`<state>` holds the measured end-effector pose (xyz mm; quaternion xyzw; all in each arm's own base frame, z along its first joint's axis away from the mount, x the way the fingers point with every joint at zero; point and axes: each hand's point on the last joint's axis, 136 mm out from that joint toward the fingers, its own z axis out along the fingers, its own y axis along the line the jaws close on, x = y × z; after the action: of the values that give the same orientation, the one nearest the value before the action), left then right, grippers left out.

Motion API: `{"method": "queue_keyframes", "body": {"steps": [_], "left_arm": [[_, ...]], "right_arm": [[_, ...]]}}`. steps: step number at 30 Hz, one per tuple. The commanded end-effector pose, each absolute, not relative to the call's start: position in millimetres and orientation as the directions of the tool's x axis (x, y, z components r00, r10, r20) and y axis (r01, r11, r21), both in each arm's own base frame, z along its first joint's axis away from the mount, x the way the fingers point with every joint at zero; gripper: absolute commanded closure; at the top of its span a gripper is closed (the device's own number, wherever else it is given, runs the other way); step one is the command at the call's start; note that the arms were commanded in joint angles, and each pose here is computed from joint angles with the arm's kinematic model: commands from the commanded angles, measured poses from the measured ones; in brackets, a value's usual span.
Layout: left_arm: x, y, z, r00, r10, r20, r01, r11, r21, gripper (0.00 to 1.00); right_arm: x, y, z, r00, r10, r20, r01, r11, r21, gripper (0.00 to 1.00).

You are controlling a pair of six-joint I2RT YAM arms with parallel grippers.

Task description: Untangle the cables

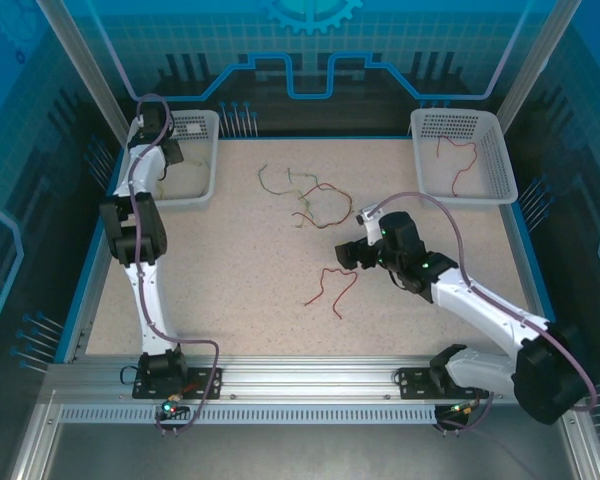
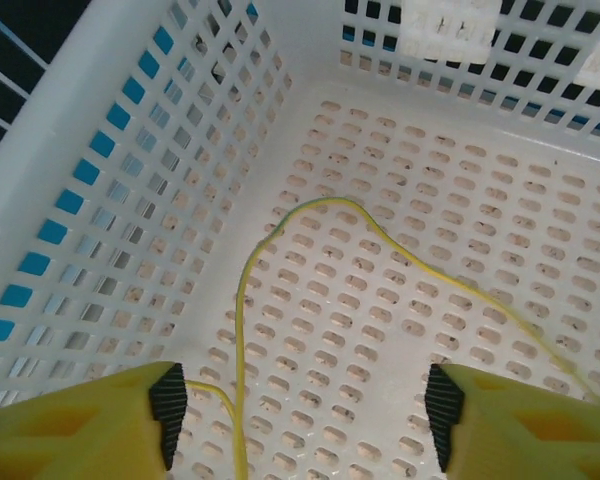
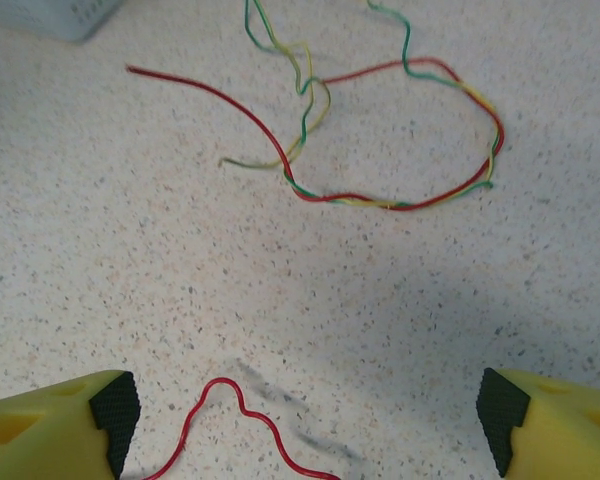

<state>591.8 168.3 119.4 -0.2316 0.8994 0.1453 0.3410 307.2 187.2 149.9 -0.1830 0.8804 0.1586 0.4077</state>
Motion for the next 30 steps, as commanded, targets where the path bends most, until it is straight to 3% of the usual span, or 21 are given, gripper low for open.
{"method": "queue_keyframes", "body": {"steps": [1, 3, 9, 14, 22, 30], "left_arm": [[584.0, 136.6, 207.7, -0.587, -0.208, -0.783, -0.491, 0.86, 0.14, 0.02], [570.7, 114.8, 240.4, -0.547, -0.168, -0.82, -0.472, 0.871, 0.136, 0.01], [504.4, 53.1, 305.5, -0.383, -0.224, -0.896, -0.382, 0.922, -0.068, 0.02], [444.8, -14.5, 334.9, -0.215, -0.157, -0.964, -0.192, 0.974, -0.116, 0.12], [360.8, -102.8, 281.2, -0.292, -0.242, -0.926, 0.063, 0.961, -0.27, 0.16], [313.2, -178.2, 229.9, -0.338, -0.231, -0.912, 0.365, 0.862, -0.353, 0.24]], "right_arm": [[300.7, 188.7, 135.0, -0.66, -0.25, -0.708, -0.463, 0.878, 0.122, 0.11], [298.9, 189.3, 127.1, -0.685, -0.287, -0.67, -0.476, 0.872, 0.113, 0.11], [291.9, 202.8, 111.5, -0.728, -0.449, -0.519, -0.58, 0.806, 0.116, 0.12], [291.0, 220.0, 107.4, -0.657, -0.598, -0.459, -0.7, 0.71, 0.076, 0.12], [278.7, 236.4, 78.0, -0.355, -0.808, -0.47, -0.887, 0.45, -0.103, 0.14], [266.1, 233.8, 59.9, -0.25, -0.874, -0.417, -0.944, 0.316, -0.095, 0.16]]}}
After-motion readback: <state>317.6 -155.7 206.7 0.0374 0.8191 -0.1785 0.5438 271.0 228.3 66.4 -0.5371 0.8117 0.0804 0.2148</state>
